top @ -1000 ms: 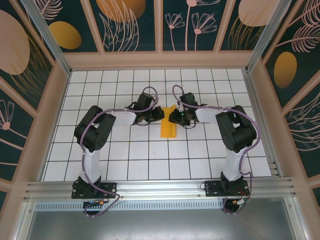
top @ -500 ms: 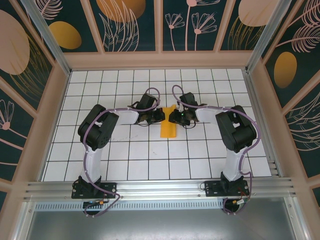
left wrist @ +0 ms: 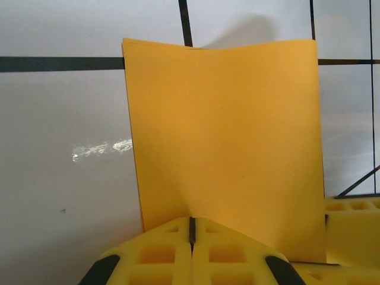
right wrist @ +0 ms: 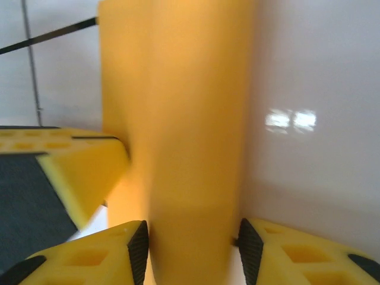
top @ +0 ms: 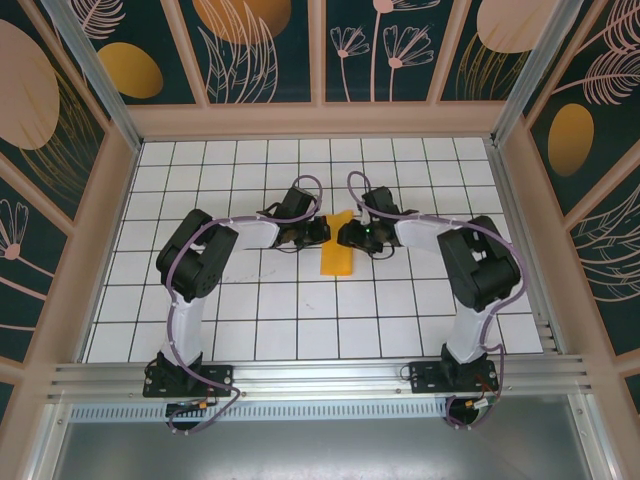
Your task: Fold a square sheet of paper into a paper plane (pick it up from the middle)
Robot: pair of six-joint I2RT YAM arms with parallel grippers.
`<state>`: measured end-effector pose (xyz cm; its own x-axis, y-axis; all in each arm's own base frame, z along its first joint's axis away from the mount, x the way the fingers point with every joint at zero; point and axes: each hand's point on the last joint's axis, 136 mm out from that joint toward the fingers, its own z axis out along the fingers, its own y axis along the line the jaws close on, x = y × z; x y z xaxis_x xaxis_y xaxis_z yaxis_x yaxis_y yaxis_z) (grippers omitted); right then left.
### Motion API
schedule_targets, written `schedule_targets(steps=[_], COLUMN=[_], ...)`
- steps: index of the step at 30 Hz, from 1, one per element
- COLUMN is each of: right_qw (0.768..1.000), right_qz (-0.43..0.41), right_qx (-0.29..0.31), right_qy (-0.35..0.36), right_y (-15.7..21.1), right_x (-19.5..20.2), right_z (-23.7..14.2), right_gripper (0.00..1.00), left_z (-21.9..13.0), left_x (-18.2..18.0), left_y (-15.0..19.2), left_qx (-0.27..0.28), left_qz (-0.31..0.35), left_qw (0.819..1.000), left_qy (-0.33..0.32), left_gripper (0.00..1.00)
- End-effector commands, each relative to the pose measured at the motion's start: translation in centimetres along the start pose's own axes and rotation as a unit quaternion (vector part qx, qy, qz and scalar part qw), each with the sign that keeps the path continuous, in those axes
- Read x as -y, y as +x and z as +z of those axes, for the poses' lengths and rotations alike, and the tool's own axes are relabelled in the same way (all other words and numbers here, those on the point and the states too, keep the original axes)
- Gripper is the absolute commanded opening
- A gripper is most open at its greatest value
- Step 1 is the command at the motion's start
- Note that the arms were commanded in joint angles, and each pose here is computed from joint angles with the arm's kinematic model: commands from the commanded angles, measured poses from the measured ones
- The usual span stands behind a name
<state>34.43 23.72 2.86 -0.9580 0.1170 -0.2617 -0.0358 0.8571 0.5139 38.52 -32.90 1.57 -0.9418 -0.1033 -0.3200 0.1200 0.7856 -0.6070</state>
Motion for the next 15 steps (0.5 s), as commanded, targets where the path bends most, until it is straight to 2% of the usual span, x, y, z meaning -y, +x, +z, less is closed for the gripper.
schedule_targets(steps=[1, 4, 9, 15], right_qw=[0.999, 1.0, 0.999, 1.0], right_qz=[0.021, 0.017, -0.002, -0.004], right_qx=[0.013, 0.019, -0.004, 0.011], right_qy=[0.034, 0.003, -0.034, -0.017], right_y=[0.4, -0.2, 0.1, -1.3], right_x=[1.6, 0.1, -2.4, -2.9], right_z=[-2.5, -2.8, -1.2, -0.9], right_gripper=[0.48, 0.43, 0.24, 0.19], left_z=[1.2, 1.3, 1.5, 1.8], left_x=[-4.4, -4.6, -5.1, -5.7], left_y=[2.5, 2.7, 3.1, 3.4], left_qx=[-0.032, -0.032, -0.034, -0.038], left_qz=[-0.012, -0.013, -0.014, -0.018], left_qw=[0.997, 0.997, 0.996, 0.995], left_qy=[-0.071, -0.073, -0.079, -0.087], left_gripper=[0.0, 0.0, 0.0, 0.0])
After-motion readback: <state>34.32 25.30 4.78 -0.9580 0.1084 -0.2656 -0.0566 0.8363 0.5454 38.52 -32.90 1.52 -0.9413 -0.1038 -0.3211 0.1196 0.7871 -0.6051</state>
